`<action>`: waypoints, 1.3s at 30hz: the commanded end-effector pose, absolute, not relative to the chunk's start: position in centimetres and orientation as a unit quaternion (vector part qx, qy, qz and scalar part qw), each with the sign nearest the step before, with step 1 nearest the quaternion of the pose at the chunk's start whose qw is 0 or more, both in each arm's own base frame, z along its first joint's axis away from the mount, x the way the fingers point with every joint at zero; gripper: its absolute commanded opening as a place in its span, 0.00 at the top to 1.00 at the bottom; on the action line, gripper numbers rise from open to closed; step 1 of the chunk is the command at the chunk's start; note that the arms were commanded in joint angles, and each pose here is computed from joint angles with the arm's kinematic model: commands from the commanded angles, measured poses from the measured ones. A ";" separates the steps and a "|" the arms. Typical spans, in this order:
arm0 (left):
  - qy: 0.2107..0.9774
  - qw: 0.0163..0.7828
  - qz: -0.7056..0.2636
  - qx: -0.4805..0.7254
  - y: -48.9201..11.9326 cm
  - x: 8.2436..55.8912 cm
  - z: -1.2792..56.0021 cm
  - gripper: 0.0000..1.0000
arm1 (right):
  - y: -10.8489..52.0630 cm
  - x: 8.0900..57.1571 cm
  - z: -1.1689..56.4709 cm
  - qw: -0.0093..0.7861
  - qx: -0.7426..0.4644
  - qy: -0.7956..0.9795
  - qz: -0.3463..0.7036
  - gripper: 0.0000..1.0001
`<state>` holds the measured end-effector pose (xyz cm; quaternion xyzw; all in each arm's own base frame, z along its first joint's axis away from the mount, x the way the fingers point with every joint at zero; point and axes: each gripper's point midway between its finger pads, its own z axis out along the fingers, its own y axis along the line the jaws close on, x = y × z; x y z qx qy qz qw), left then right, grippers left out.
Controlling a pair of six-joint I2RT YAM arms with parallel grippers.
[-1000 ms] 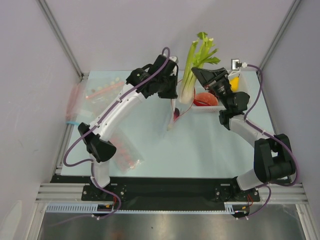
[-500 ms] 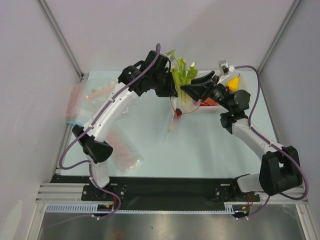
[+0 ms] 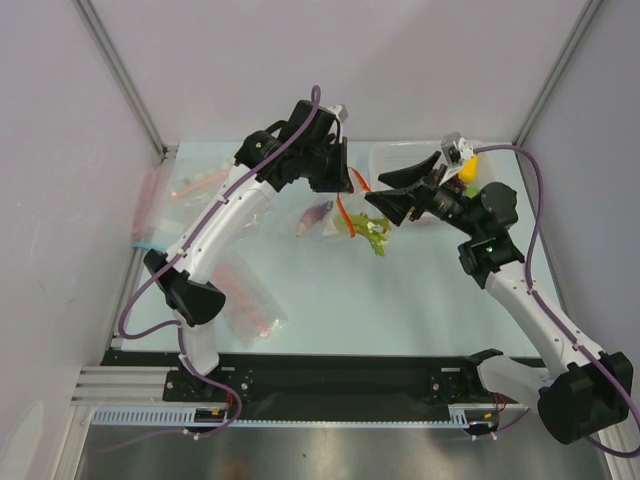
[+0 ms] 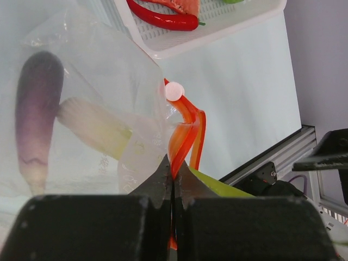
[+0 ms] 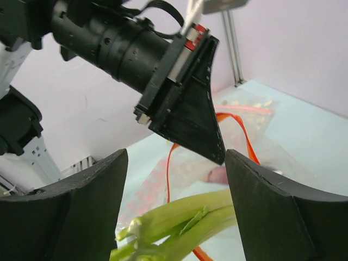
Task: Place the food in the zip-top bag and seal the zipper
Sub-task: Place the fake vegetable in the zipper food storage bag.
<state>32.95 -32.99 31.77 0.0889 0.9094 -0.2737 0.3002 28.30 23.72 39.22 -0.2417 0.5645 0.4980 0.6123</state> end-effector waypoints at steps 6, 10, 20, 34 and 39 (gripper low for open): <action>0.889 0.351 -0.276 0.102 -32.1 33.7 34.4 1.00 | 20.2 30.9 37.4 0.578 -0.103 0.669 0.455 0.27; 0.890 0.353 -0.269 0.105 -32.1 34.0 33.9 1.00 | 18.5 31.5 36.1 0.566 -0.042 0.704 0.427 0.36; 0.895 0.342 -0.259 0.121 -32.8 34.7 31.3 1.00 | 18.4 30.5 34.5 0.409 0.020 0.825 0.389 0.27; 0.895 0.334 -0.266 0.130 -34.2 34.9 28.3 1.00 | 21.9 24.6 24.3 0.135 0.067 0.907 0.393 0.17; 0.893 0.332 -0.273 0.133 -34.7 34.7 28.4 1.00 | 22.3 24.3 21.7 0.066 0.063 0.922 0.377 0.19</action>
